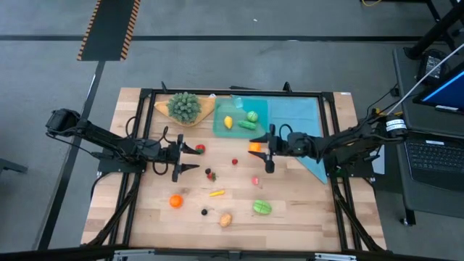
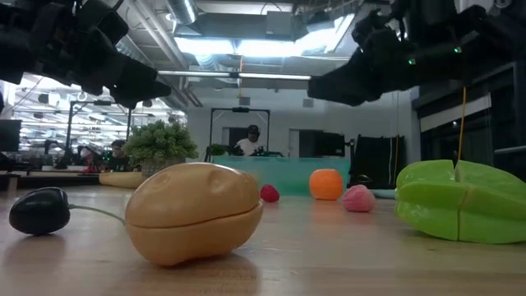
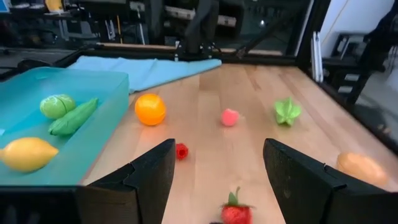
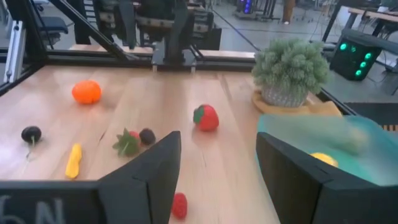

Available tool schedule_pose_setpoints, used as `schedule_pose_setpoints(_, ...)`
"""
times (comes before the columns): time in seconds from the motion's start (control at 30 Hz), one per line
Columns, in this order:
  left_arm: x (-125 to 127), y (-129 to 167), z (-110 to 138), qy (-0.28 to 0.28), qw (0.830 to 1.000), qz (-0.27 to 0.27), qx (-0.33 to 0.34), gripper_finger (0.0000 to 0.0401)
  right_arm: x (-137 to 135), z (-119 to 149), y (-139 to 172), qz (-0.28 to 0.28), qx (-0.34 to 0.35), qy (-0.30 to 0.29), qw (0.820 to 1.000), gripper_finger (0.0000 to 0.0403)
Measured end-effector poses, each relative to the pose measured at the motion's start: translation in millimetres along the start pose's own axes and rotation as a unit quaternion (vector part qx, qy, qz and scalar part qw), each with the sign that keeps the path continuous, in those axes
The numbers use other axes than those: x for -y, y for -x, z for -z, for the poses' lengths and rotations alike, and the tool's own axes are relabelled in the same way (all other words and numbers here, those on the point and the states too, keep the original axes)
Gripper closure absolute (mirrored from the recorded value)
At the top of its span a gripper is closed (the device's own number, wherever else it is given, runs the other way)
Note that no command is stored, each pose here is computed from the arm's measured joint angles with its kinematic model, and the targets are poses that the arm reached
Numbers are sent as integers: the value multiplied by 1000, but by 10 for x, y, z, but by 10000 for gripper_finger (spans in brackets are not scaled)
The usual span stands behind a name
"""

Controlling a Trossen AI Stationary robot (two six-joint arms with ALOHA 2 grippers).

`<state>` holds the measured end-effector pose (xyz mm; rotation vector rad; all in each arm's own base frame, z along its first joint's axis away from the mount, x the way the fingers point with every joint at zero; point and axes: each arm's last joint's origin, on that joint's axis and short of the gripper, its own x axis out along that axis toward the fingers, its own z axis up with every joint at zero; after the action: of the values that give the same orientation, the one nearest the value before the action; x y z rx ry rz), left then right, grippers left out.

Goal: Pick and placing Produce into tupperware
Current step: Put the left strawberry into the blue bin

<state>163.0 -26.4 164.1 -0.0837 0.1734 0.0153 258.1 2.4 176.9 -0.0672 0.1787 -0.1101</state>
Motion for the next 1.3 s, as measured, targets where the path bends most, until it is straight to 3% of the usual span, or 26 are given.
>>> schedule_pose_setpoints(0.17,4,0,-21,59,998,2,10,164,3,44,27,0,0,0,1000,192)
schedule_pose_setpoints(0.47,-8,-17,-89,68,995,-76,21,164,4,48,29,0,-1,0,1000,192)
schedule_pose_setpoints(0.6,51,-67,-239,55,991,-119,-18,164,5,48,29,1,-1,0,1000,192)
schedule_pose_setpoints(0.9,138,-147,-483,116,946,-301,-31,164,6,49,29,1,-1,-10,1000,192)
schedule_pose_setpoints(1.13,188,-342,-536,128,924,-351,-81,164,5,50,29,1,-2,-9,1000,192)
schedule_pose_setpoints(1.3,193,-513,-633,131,892,-407,-144,164,5,50,29,1,-2,-9,1000,192)
